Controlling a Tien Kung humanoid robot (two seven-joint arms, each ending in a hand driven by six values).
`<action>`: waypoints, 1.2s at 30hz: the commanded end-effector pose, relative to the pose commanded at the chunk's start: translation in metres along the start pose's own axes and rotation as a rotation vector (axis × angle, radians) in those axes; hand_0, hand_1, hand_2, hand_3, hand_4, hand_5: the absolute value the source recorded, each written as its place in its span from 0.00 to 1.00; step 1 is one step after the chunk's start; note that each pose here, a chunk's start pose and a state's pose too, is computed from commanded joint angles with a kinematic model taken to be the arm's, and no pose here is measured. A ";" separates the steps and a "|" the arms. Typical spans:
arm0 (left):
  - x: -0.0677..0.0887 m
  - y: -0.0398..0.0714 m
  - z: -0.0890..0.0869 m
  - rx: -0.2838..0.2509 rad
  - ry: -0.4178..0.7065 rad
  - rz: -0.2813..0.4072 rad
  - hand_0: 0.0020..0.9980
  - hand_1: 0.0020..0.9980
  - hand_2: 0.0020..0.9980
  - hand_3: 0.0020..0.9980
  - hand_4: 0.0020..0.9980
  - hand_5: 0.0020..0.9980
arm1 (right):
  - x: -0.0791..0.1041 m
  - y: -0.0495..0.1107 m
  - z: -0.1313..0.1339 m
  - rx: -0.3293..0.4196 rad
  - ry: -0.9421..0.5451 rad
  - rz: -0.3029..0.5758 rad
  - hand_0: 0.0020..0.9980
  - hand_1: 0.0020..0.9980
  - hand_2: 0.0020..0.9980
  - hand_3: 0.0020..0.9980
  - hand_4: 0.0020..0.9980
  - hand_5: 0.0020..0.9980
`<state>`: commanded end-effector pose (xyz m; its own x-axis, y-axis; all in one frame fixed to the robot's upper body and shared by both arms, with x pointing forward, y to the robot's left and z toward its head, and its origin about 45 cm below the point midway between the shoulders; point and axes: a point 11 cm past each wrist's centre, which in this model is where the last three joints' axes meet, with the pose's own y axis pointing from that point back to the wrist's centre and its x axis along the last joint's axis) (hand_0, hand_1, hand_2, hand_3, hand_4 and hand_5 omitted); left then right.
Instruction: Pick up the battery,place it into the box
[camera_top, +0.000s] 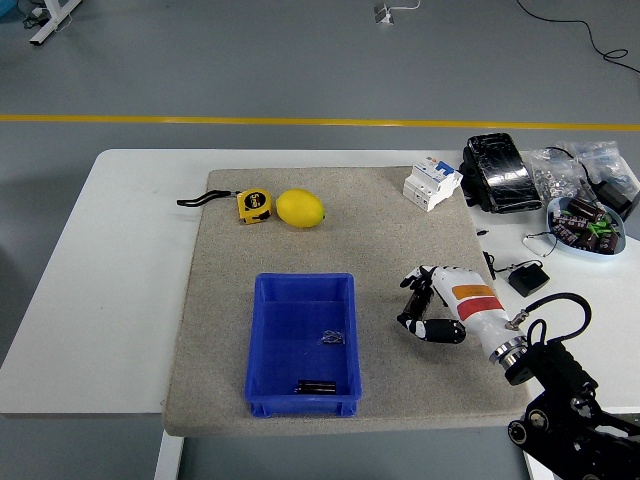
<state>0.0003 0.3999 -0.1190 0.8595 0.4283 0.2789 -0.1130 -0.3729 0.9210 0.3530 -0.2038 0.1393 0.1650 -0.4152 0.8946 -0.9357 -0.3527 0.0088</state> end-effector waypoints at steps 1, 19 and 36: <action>0.000 0.000 0.000 0.001 0.000 0.000 0.73 0.71 0.75 0.68 0.72 0.67 | 0.002 0.000 -0.002 0.005 0.001 0.005 0.24 0.41 0.54 0.56 0.61 0.02; -0.003 0.000 0.000 -0.004 0.004 0.005 0.73 0.71 0.75 0.68 0.72 0.67 | 0.033 0.005 -0.129 0.343 0.029 0.099 0.29 0.43 0.54 0.55 0.61 0.00; -0.003 0.000 0.000 -0.009 0.001 0.006 0.73 0.71 0.75 0.68 0.72 0.67 | 0.004 -0.010 -0.149 0.380 0.063 -0.008 0.64 0.69 0.80 0.95 0.95 0.19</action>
<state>-0.0023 0.3989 -0.1194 0.8581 0.4271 0.2851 -0.1228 -0.3683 0.9216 0.3168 -0.0769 0.2090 0.1409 -0.3627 0.9212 -0.7500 -0.6464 -0.1399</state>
